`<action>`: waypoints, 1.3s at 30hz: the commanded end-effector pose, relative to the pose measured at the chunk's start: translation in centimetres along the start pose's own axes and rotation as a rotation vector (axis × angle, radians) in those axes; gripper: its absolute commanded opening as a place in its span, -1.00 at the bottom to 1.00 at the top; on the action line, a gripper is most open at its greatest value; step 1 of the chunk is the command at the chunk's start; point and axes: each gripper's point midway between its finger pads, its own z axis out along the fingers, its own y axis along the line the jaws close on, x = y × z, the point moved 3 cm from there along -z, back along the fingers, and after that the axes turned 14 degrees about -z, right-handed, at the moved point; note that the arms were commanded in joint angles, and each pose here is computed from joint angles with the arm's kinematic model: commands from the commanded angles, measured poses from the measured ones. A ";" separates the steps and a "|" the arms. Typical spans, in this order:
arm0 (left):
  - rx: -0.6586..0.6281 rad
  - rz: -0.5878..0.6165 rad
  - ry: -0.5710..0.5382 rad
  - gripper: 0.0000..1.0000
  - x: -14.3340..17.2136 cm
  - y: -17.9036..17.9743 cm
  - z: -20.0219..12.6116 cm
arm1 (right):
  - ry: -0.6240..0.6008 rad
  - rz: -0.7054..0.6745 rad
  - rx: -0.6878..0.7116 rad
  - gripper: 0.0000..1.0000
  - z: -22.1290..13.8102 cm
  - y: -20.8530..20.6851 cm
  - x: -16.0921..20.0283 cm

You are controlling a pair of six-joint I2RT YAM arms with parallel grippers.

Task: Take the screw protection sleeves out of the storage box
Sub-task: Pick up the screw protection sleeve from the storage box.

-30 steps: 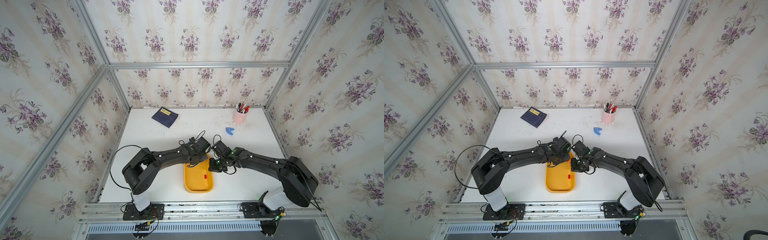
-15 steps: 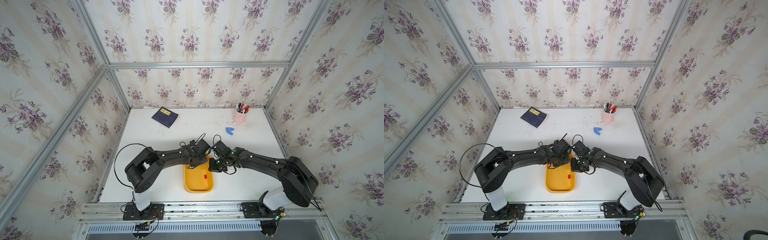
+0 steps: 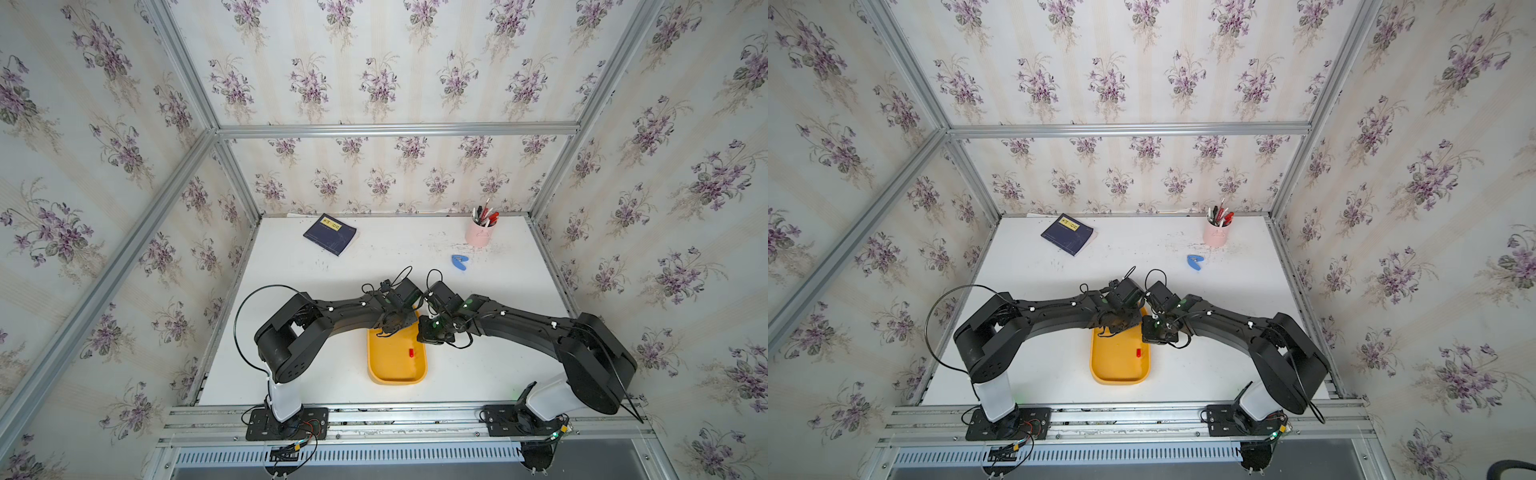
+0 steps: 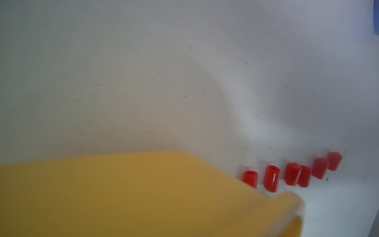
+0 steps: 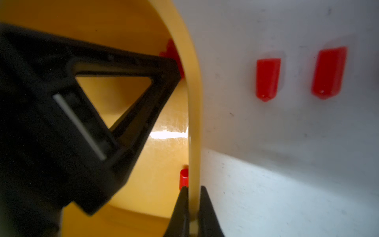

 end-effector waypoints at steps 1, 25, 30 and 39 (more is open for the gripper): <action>-0.043 0.013 -0.059 -0.74 -0.8 0.9 -0.2 | 0.024 0.007 0.011 -1.00 0.0 -0.2 0.6; 0.084 0.304 -0.045 -0.81 -1.2 -1.5 -7.5 | 0.016 0.001 0.022 -1.00 -0.1 -0.4 0.6; 0.093 0.386 -0.064 -0.81 -2.5 -0.4 -11.4 | 0.020 0.002 0.022 -1.00 0.0 -0.4 0.6; 0.119 0.421 -0.125 -0.77 -6.5 4.3 -17.7 | 0.019 -0.002 0.022 -1.00 0.0 -0.4 0.6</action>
